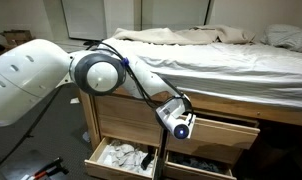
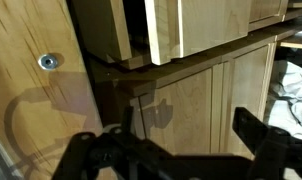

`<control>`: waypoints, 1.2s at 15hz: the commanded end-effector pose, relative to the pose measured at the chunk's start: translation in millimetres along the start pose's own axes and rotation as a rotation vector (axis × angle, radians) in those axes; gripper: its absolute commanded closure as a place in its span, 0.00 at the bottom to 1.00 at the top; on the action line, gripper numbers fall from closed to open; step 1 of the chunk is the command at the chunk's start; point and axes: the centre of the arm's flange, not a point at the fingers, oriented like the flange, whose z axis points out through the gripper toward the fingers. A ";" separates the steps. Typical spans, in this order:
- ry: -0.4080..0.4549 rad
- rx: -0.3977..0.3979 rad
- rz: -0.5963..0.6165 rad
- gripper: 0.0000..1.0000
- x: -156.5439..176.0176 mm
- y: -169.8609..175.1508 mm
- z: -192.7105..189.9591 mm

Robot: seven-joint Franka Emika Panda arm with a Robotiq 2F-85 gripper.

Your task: Open the top most drawer on the right

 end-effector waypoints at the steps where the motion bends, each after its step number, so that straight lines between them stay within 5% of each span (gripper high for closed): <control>1: -0.079 -0.021 -0.067 0.00 -5.8 -1.3 13.2; 5: -0.170 -0.180 -0.182 0.00 -19.1 18.0 31.0; 6: -0.119 -0.109 -0.133 0.00 -8.3 15.8 17.8; 12: -0.116 -0.115 -0.136 0.00 -8.4 17.1 20.8; 18: -0.230 0.087 -0.095 0.00 1.2 -25.8 116.6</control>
